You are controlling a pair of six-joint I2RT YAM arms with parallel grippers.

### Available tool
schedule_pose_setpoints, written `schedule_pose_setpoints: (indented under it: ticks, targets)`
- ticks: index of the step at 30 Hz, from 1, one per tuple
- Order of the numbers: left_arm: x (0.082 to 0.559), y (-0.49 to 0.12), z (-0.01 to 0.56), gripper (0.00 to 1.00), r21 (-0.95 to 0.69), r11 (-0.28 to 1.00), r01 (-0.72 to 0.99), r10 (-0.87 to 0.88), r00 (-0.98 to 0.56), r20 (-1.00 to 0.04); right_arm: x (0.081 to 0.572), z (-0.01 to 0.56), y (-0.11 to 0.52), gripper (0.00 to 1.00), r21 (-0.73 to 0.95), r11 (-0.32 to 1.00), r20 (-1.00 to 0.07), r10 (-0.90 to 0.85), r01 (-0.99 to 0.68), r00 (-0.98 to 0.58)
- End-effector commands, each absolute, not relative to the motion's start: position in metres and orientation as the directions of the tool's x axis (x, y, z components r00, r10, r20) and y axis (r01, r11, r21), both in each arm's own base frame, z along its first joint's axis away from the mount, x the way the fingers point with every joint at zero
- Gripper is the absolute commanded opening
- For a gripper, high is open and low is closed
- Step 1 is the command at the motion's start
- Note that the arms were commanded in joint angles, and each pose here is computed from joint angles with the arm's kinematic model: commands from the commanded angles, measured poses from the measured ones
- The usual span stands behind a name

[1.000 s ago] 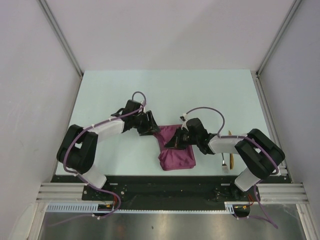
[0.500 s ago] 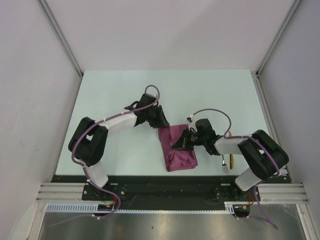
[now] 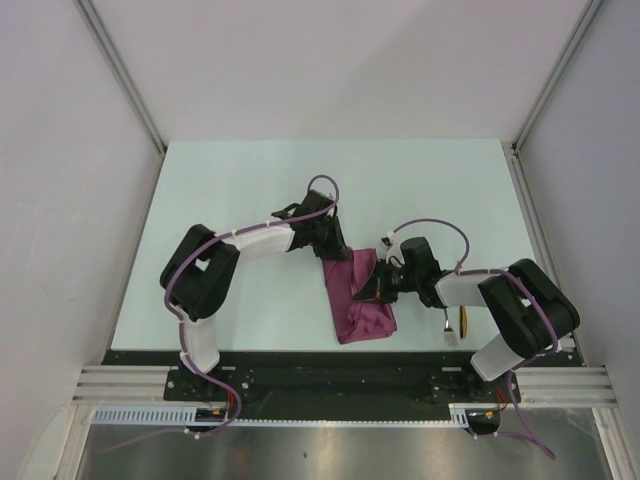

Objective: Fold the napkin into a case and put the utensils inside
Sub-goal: Fold the lower triangle-folded napkin at the center of the board.

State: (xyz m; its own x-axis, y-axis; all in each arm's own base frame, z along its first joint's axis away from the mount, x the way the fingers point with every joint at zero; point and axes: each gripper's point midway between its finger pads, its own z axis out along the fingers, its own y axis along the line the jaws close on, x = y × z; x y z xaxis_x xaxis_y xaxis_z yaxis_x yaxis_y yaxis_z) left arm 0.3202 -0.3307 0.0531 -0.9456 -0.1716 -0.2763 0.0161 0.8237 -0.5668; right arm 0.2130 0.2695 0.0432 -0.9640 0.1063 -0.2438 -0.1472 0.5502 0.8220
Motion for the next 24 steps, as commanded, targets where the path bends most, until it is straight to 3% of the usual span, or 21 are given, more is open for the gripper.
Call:
schedule_pose_setpoints:
  ticks: [1, 16, 19, 24]
  targets:
    - [0.33, -0.339, 0.06, 0.26, -0.57, 0.822, 0.006, -0.198, -0.935, -0.295, 0.211, 0.04, 0.267, 0.03, 0.82, 0.544, -0.258, 0.073, -0.178, -0.963]
    - [0.333, -0.341, 0.061, 0.26, -0.573, 0.82, 0.015, -0.2, -0.929, -0.311, 0.221, 0.036, 0.266, 0.09, 0.796, 0.572, -0.269, 0.042, -0.198, -0.962]
    - [0.332, -0.341, 0.065, 0.29, -0.578, 0.816, 0.028, -0.192, -0.929, -0.316, 0.224, 0.037, 0.267, 0.14, 0.796, 0.571, -0.268, 0.039, -0.198, -0.963]
    - [0.324, -0.343, 0.075, 0.33, -0.602, 0.795, 0.074, -0.161, -0.931, -0.328, 0.221, 0.047, 0.259, 0.37, 0.779, 0.6, -0.258, 0.038, -0.184, -0.965]
